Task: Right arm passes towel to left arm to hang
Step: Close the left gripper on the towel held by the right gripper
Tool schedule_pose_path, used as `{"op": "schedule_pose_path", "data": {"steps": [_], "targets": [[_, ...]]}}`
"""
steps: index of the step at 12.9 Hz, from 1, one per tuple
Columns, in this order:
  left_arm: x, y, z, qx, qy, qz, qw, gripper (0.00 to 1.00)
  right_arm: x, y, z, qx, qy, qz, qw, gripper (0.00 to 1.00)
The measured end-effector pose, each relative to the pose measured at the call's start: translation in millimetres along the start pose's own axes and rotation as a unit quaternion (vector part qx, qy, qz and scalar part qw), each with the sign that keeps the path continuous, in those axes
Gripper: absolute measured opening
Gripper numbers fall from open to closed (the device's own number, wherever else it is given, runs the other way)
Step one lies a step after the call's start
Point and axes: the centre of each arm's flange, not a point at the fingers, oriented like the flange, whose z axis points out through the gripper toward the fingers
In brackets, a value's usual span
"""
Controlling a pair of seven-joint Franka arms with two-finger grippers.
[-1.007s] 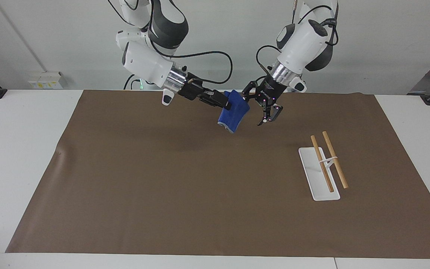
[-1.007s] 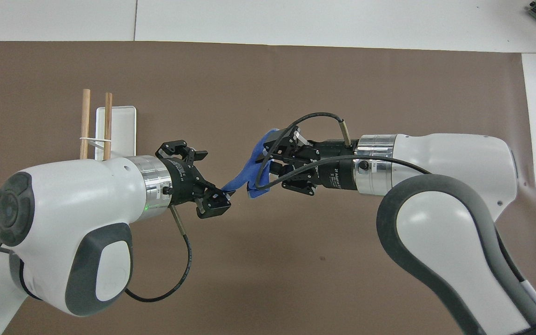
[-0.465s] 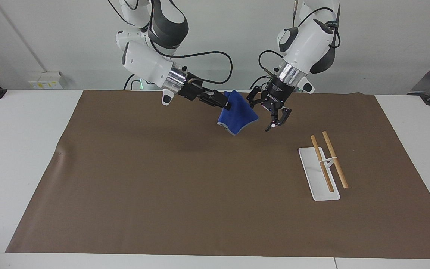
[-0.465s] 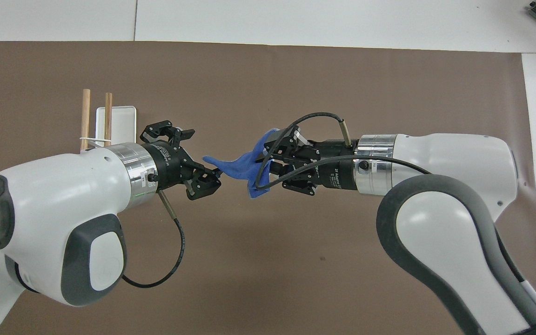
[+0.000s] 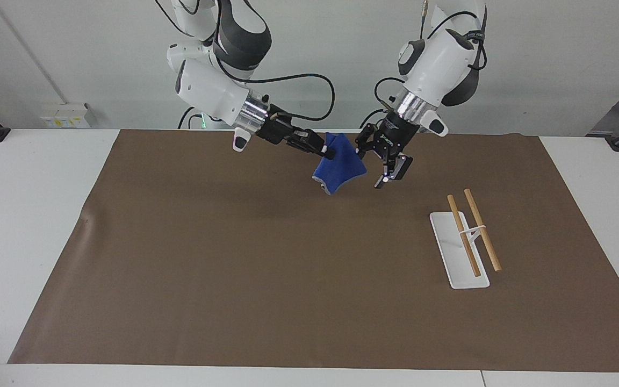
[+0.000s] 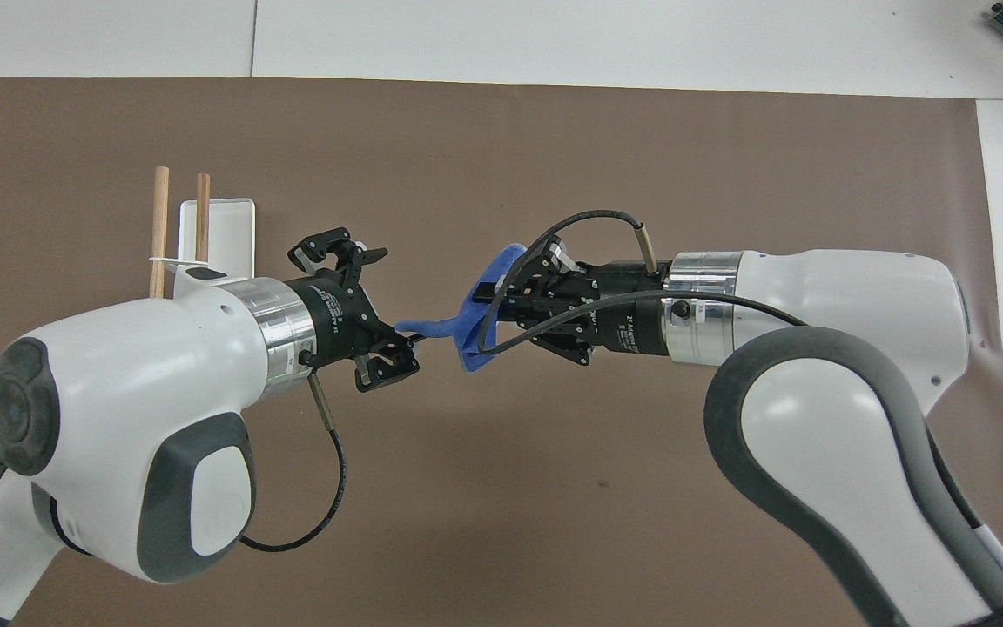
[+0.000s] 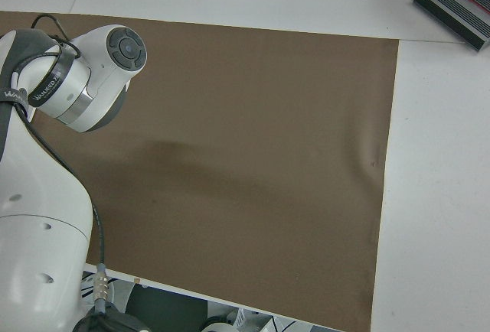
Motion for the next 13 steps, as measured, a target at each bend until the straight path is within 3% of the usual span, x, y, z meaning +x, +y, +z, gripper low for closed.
{"op": "schedule_pose_path", "data": {"steps": [3,4,6,8,9,10,13], "targets": [[-8.8,-14.2,4.7,0.009,-0.001,0.020,1.000,0.96,0.0,0.0,0.0,0.000,0.000,0.000,1.000,0.20],[-9.7,-15.6,5.1,0.009,-0.001,0.028,1.000,0.87,0.0,0.0,0.0,0.000,0.000,0.000,1.000,0.20],[-9.5,-15.3,5.0,0.009,-0.002,0.040,0.999,0.81,0.0,0.0,0.0,0.000,0.000,0.000,1.000,0.20],[-9.2,-15.2,5.1,0.009,-0.001,0.044,0.999,0.54,0.0,0.1,-0.1,-0.002,0.001,-0.002,1.000,0.19],[-9.0,-15.1,5.1,0.009,-0.001,0.049,0.999,0.54,0.0,0.2,-0.1,-0.003,0.002,-0.003,1.000,0.19],[-8.5,-14.6,5.1,0.009,-0.001,0.063,0.998,0.45,-0.1,0.1,-0.2,-0.003,0.002,-0.003,1.000,0.19],[-4.5,-13.4,6.9,0.010,0.001,0.109,0.994,0.03,-1.2,-0.7,-1.2,-0.003,0.002,-0.005,1.000,0.20]]}}
